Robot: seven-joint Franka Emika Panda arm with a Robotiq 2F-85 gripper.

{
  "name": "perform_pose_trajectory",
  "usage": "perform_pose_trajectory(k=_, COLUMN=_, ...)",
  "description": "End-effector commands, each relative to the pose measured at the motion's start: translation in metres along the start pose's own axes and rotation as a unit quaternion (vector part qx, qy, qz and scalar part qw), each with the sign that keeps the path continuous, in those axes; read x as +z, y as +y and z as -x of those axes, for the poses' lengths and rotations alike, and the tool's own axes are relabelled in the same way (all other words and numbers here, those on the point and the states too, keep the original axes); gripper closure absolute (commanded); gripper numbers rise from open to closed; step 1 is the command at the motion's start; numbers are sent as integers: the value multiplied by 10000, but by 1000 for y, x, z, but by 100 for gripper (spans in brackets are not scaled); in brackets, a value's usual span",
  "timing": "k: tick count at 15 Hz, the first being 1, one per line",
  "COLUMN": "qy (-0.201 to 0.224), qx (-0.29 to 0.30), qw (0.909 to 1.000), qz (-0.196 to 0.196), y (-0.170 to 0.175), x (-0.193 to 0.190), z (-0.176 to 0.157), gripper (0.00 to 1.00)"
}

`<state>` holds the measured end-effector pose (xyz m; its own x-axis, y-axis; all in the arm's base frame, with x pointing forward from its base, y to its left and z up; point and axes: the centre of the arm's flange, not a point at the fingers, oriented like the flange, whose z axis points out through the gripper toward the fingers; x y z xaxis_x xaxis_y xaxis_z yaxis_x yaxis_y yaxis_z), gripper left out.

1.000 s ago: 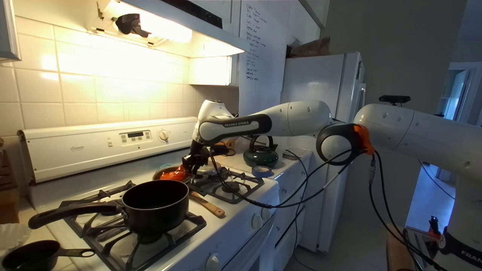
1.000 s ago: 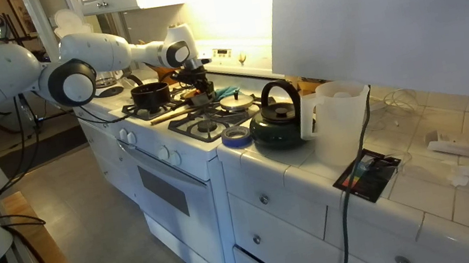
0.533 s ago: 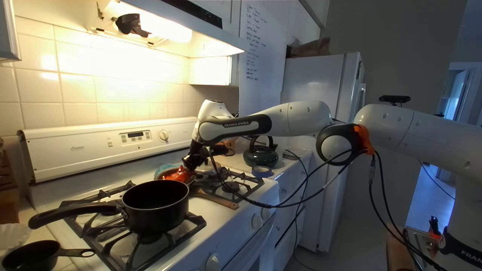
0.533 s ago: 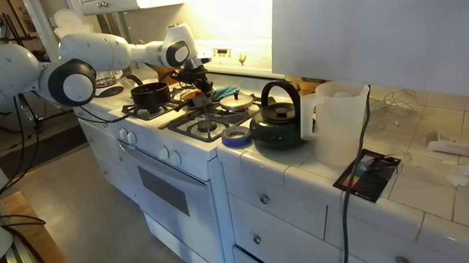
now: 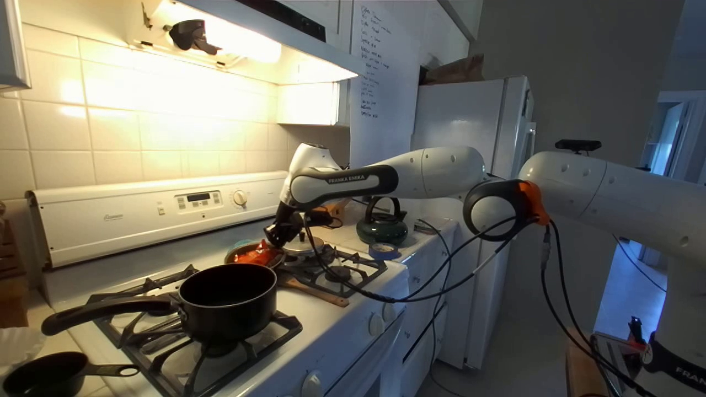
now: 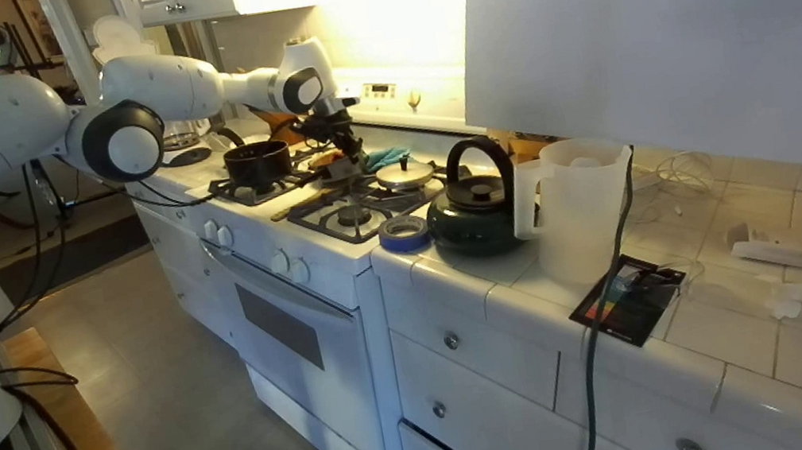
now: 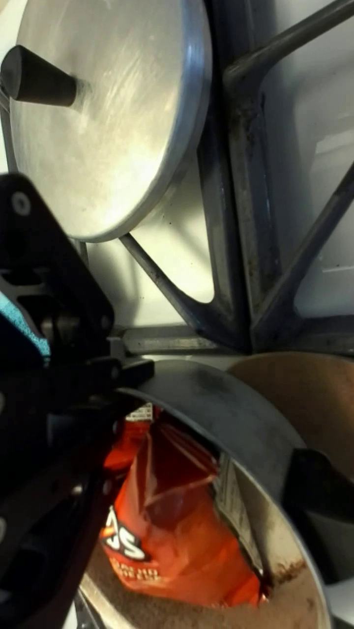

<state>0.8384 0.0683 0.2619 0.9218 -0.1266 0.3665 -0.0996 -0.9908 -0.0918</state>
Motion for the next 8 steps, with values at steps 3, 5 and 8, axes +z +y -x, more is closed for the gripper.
perform_pose_trajectory(k=3, qy=234, qx=689, qw=9971, qz=-232, y=-9, x=-35, z=-19, gripper=98)
perform_pose_trajectory(k=5, qy=230, qx=943, qw=9951, qz=-176, y=-11, x=-52, z=-9, gripper=98)
perform_pose_trajectory(k=8, qy=268, qx=1449, qw=9890, qz=-143, y=-23, x=-67, z=9, gripper=98)
